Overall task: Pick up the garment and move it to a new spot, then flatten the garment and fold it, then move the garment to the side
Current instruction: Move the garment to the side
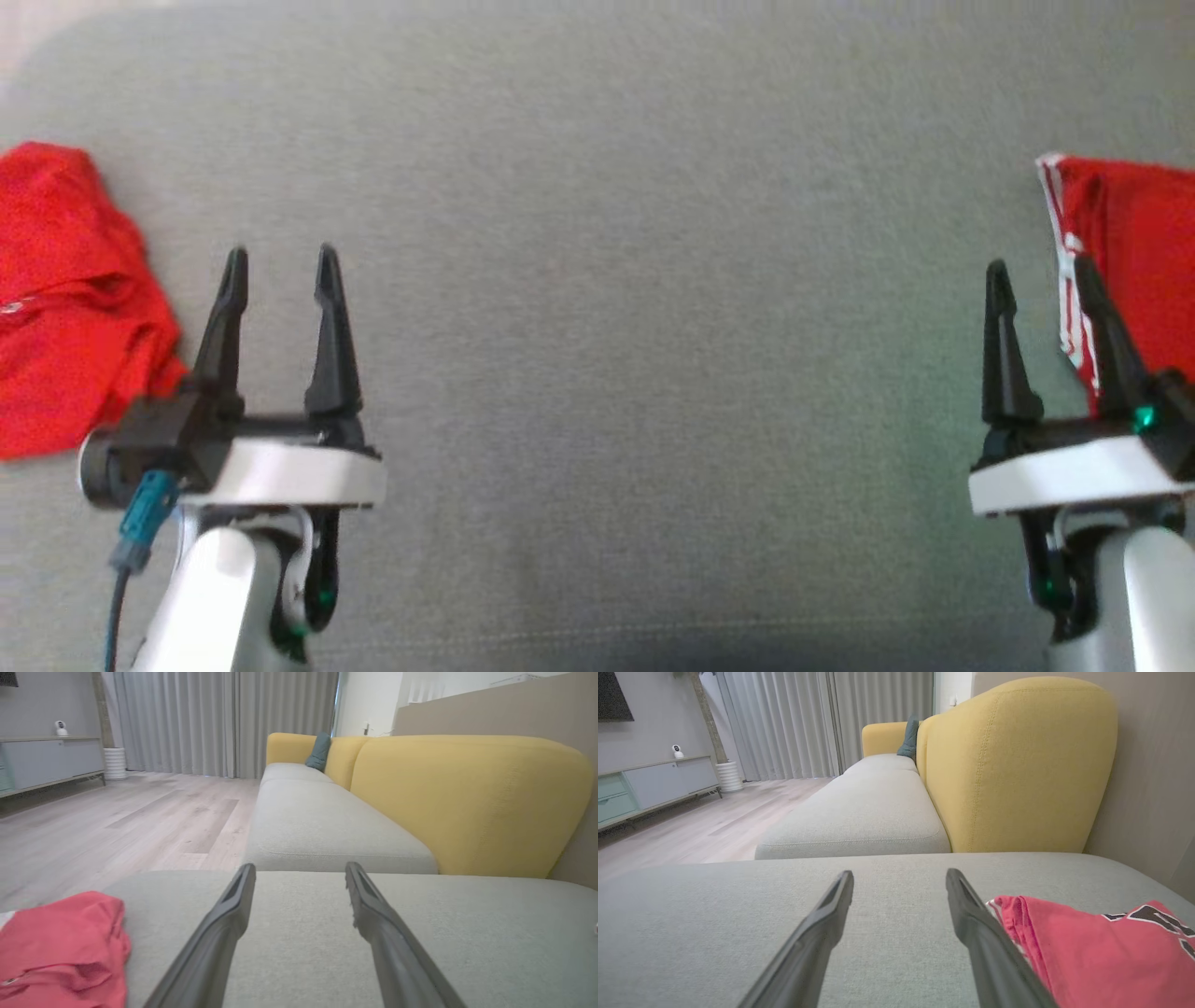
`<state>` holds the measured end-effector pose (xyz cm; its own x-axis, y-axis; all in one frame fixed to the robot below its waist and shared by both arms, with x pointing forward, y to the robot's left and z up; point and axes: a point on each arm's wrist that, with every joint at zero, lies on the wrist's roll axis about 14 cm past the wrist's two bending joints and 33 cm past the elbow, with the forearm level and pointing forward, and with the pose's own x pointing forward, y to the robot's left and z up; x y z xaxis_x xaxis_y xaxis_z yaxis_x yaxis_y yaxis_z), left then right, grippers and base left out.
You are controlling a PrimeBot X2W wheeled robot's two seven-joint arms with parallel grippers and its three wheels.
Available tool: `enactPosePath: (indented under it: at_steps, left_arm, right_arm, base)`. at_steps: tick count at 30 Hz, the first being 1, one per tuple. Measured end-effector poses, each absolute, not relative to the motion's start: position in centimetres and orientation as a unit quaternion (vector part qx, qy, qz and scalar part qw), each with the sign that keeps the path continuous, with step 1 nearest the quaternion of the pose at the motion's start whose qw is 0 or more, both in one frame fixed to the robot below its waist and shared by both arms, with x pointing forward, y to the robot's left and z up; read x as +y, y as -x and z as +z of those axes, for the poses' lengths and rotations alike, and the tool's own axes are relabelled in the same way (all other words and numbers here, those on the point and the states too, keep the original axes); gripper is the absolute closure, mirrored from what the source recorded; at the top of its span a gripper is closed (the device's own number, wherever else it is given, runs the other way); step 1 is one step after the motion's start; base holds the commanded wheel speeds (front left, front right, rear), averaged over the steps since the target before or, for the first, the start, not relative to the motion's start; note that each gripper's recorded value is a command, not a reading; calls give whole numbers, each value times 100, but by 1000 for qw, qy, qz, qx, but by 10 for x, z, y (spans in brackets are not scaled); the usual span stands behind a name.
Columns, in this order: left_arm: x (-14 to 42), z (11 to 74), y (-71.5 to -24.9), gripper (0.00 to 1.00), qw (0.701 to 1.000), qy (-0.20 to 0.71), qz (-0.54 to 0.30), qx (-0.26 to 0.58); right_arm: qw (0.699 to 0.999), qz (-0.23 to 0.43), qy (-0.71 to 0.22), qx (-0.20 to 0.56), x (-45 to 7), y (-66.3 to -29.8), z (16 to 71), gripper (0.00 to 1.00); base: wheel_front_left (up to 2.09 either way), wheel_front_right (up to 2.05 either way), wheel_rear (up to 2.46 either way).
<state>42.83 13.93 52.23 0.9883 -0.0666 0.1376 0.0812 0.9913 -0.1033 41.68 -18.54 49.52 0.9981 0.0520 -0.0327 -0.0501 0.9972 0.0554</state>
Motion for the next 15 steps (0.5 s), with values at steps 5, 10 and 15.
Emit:
enactPosePath:
  at_steps: [5, 10, 15]
  left_arm:
    - [159, 519, -404, 0, 997, 44, -22, -56]
    - [162, 516, -385, 0, 998, 35, -31, -49]
    - [159, 511, -369, 0, 998, 31, -43, -41]
  right_arm:
    - [998, 46, -38, 21, -171, -404, 500, 0]
    - [997, 55, -40, 22, -165, -388, 506, 0]
    - [997, 57, -39, 31, -164, -367, 505, 0]
  base:
    - [0, 0, 0]
    - [0, 0, 0]
    - [0, 0, 0]
